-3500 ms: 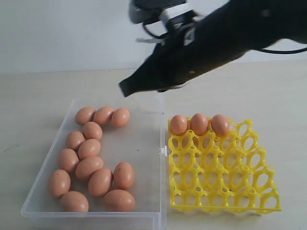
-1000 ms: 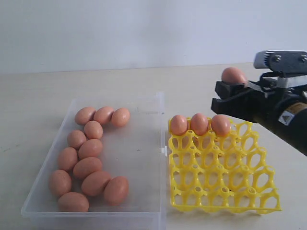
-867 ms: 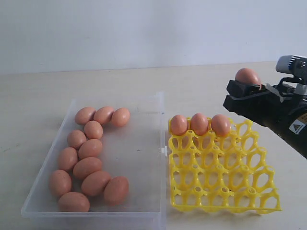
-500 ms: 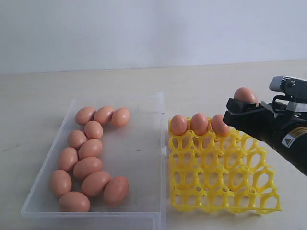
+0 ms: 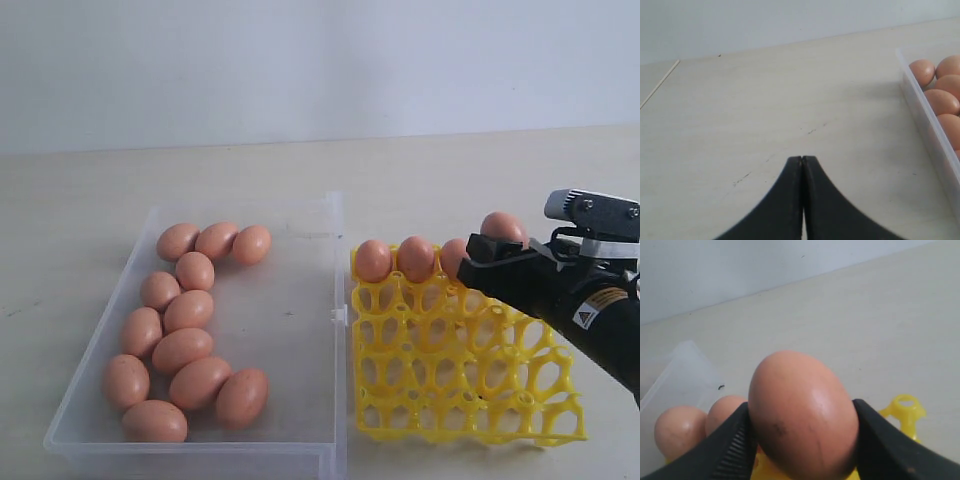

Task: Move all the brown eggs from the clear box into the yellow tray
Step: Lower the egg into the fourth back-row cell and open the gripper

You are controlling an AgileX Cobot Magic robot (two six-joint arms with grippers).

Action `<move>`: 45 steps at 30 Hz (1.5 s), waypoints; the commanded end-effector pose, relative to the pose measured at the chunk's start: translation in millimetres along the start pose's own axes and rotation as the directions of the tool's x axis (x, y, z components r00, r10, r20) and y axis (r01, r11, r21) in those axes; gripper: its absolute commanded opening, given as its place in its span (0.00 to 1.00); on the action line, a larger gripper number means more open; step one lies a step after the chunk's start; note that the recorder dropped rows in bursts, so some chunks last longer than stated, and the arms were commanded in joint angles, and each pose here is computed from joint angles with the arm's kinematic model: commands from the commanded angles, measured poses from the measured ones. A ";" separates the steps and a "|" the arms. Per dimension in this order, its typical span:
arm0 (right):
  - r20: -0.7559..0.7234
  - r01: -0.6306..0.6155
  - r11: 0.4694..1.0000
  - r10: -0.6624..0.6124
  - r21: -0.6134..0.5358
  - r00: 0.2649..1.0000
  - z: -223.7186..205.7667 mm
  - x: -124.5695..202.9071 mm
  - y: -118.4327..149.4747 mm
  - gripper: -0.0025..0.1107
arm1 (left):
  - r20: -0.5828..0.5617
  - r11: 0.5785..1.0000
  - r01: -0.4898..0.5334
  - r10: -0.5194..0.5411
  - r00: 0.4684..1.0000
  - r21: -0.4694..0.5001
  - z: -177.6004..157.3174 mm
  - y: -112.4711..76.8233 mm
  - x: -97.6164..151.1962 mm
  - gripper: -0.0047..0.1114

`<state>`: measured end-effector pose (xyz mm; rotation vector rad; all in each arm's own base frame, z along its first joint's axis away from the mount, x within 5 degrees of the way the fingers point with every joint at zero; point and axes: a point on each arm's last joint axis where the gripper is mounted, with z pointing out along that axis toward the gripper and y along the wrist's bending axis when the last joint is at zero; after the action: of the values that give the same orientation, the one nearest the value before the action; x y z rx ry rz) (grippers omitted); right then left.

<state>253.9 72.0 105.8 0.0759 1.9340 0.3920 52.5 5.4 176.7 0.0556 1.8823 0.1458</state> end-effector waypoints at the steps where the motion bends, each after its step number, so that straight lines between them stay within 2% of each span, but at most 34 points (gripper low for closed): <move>1: 0.012 0.003 1.000 -0.003 0.015 1.000 1.4 2.2 -3.4 0.02 | 0.019 1.000 0.006 -0.006 1.000 0.005 -0.9 -0.1 -2.3 0.04; 4: 0.003 0.003 1.000 -0.003 0.018 1.000 3.9 4.6 -4.2 0.06 | 0.019 1.000 0.006 -0.006 1.000 0.005 -0.9 -0.1 -2.3 0.04; 16: 0.023 -0.021 0.998 0.020 0.062 1.000 5.2 2.6 -8.1 0.39 | 0.019 1.000 0.006 -0.006 1.000 0.005 -0.9 -0.1 -2.3 0.04; 25: 0.058 -0.026 0.998 0.023 0.058 0.998 16.1 -8.3 -8.2 0.42 | 0.019 1.000 0.006 -0.006 1.000 0.005 -0.9 -0.1 -2.3 0.04; 33: -0.008 0.018 0.997 -0.018 0.073 1.000 18.2 -0.8 -10.1 0.43 | 0.019 1.000 0.006 -0.006 1.000 0.005 -0.9 -0.1 -2.3 0.04; 37: -0.027 0.027 0.998 -0.025 0.063 0.999 18.9 2.4 -9.8 0.63 | 0.019 1.000 0.006 -0.006 1.000 0.005 -0.9 -0.1 -2.3 0.04; 40: -0.028 0.027 0.998 -0.025 0.064 0.999 18.7 2.1 -9.7 0.64 | 0.019 1.000 0.006 -0.006 1.000 0.005 -0.9 -0.1 -2.3 0.04; 42: 0.016 0.026 0.998 -0.027 0.049 1.000 14.8 -10.8 -5.2 0.64 | 0.019 1.000 0.006 -0.006 1.000 0.005 -0.9 -0.1 -2.3 0.04; 45: 0.103 0.095 0.995 -0.096 0.021 0.990 -6.4 -52.1 9.6 0.62 | 0.019 1.000 0.006 -0.006 1.000 0.005 -0.9 -0.1 -2.3 0.04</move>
<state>269.6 68.6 127.8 0.0670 1.9007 0.3205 52.5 5.4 176.7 0.0556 1.8823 0.1458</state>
